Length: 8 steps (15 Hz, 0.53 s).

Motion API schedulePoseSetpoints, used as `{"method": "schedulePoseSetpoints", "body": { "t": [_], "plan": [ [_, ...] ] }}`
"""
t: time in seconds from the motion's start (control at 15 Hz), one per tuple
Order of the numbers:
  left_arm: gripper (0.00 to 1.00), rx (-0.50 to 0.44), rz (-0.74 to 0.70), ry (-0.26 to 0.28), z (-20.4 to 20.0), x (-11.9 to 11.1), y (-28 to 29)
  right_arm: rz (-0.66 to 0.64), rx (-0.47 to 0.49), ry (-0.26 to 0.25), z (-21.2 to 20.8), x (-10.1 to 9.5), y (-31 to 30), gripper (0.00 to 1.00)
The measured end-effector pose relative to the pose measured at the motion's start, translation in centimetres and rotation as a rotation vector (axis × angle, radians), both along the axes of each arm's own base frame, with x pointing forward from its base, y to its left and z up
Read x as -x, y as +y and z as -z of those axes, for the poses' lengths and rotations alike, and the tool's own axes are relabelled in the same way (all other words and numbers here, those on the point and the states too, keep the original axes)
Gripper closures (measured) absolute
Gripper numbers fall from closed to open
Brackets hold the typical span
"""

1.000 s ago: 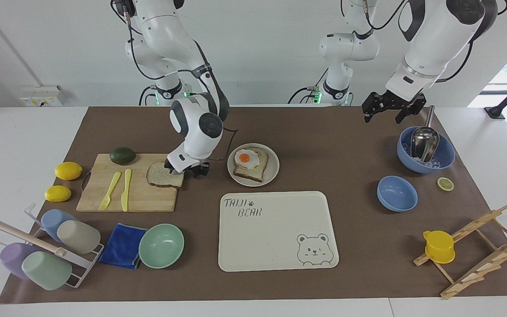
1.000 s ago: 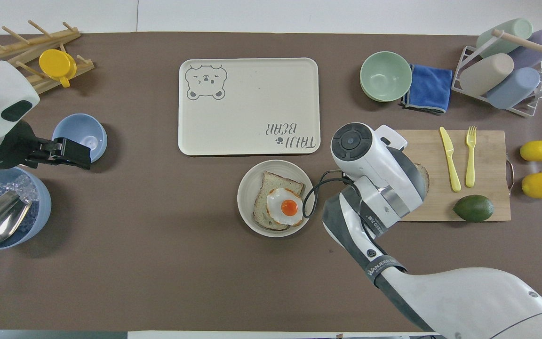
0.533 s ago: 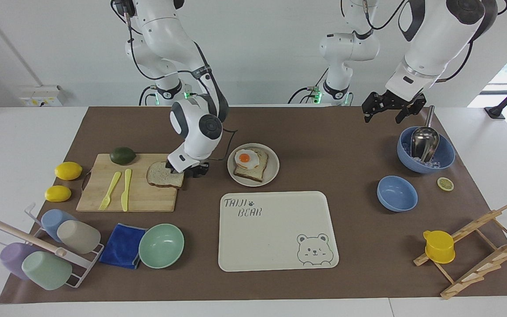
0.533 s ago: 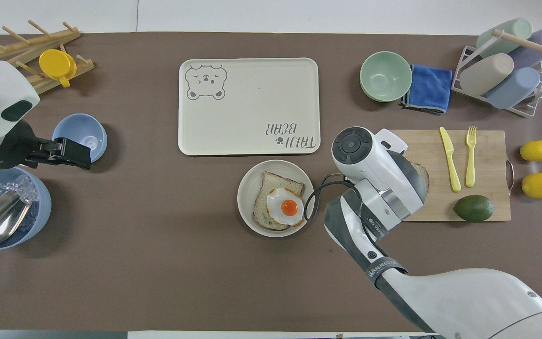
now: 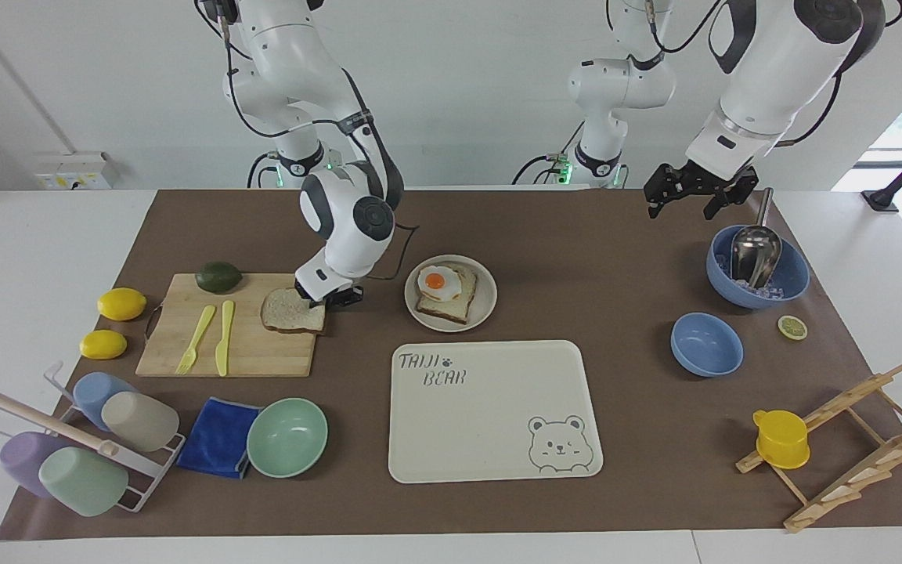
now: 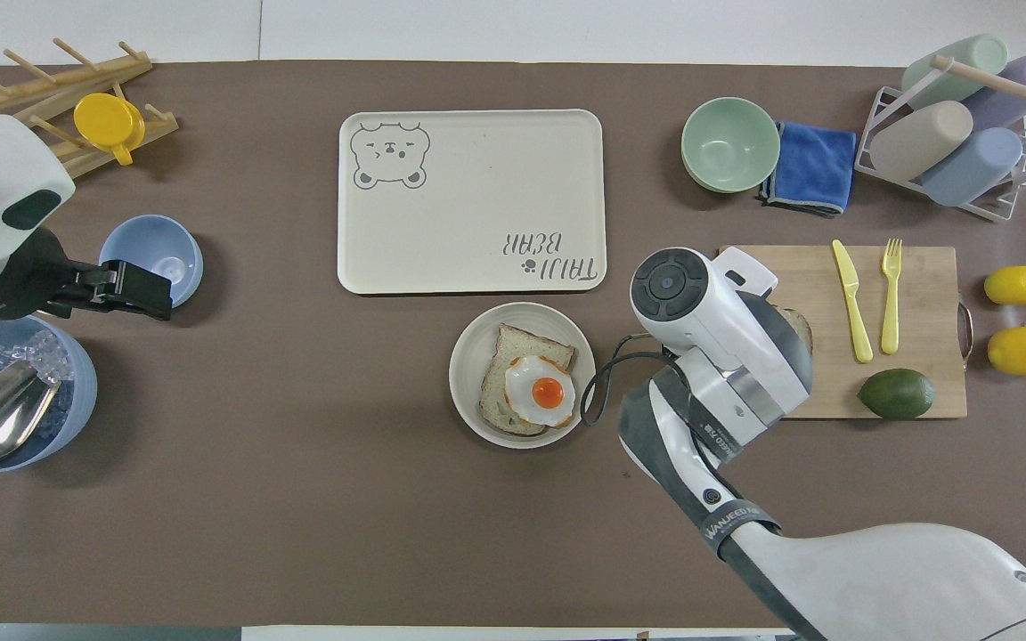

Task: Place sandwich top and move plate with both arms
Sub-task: 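Carry the bread slice with the right gripper toward the white plate, then lower the bread slice onto the egg and open the right gripper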

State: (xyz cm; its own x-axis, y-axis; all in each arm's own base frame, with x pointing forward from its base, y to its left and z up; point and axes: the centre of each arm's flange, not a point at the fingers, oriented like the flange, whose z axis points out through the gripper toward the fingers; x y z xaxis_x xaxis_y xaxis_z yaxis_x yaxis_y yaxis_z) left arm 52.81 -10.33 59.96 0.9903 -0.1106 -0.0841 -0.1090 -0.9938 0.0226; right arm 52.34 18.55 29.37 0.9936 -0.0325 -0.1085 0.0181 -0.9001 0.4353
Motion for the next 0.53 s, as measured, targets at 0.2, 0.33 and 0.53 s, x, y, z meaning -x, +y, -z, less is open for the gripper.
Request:
{"method": "schedulePoseSetpoints", "body": {
  "t": [0.2, 0.33, 0.53],
  "plan": [
    [0.0, 0.0, 0.0, 0.0, 0.0, 0.0, 0.0, -0.005, 0.006, 0.003, -0.1, 0.1, 0.2, 0.87],
    [0.0, 0.0, 0.0, 0.0, 0.0, 0.0, 0.0, -0.009, 0.035, 0.023, -0.7, 0.3, 0.8, 0.87],
    [0.0, 0.0, 0.0, 0.0, 0.0, 0.0, 0.0, -0.031, 0.109, 0.055, -4.2, 0.7, 3.9, 0.9]
  ]
}}
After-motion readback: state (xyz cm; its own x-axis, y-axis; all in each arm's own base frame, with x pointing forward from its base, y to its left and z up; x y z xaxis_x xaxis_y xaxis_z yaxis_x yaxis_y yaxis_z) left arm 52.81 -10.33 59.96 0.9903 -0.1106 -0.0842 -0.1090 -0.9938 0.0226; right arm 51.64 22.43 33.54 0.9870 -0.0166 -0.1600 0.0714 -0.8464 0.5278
